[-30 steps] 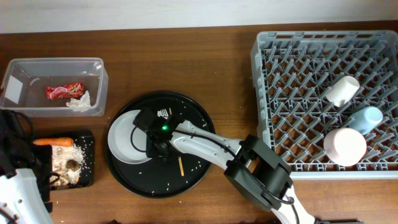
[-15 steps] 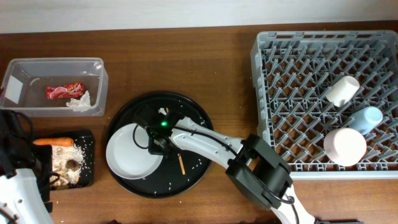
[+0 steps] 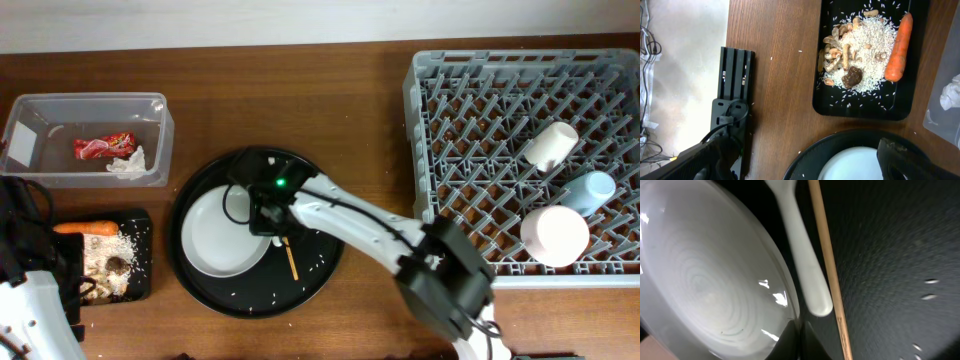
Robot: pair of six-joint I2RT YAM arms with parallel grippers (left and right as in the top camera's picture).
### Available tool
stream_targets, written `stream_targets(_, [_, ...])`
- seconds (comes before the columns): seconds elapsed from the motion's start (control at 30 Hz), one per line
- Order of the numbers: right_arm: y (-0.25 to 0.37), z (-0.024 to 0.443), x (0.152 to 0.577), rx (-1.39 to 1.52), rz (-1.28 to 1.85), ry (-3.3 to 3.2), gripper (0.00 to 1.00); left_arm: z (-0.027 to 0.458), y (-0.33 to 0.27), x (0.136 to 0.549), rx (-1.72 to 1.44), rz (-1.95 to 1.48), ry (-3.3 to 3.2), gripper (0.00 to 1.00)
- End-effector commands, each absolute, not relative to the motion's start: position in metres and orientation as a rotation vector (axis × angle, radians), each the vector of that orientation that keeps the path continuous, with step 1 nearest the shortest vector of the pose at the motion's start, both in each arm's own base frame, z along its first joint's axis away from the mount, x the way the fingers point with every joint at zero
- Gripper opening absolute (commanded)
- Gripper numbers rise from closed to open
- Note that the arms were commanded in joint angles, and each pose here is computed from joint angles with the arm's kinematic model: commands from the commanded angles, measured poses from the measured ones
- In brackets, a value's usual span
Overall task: Sort waste into correct bins and load items into the dishwasher rack
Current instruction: 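Carry the white plate with the right gripper and stand it in the rack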
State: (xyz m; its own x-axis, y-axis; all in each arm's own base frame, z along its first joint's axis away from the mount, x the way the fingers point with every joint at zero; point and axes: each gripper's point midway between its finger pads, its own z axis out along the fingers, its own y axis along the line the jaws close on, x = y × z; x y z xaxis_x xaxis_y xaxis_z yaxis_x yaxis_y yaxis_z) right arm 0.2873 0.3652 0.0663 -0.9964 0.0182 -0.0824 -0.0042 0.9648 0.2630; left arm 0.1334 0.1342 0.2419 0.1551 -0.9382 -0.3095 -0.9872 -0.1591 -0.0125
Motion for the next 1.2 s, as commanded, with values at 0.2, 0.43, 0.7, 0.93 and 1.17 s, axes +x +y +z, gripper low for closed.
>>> stream_targets(0.2, [0.226, 0.212, 0.370, -0.046, 0.396, 2.689, 0.04, 0.242, 0.134, 0.130, -2.230, 0.341, 1.859, 0.99])
stream_targets(0.43, [-0.005, 0.253, 0.418, 0.430, -0.056, 2.489, 0.04, 0.242, 0.134, 0.130, -2.230, 0.341, 1.859, 0.99])
stream_targets(0.7, [-0.154, 0.277, 0.400, 0.647, -0.611, 2.325, 0.04, 0.242, 0.134, 0.130, -2.230, 0.341, 1.859, 0.99])
stream_targets(0.93, [-0.173, 0.284, 0.409, 0.654, -0.808, 2.244, 0.04, 0.242, 0.134, 0.130, -2.230, 0.341, 1.859, 0.99])
stream_targets(1.17, [-0.156, 0.256, 0.432, 0.570, -0.819, 2.308, 0.04, 0.242, 0.134, 0.130, -2.230, 0.341, 1.859, 0.99])
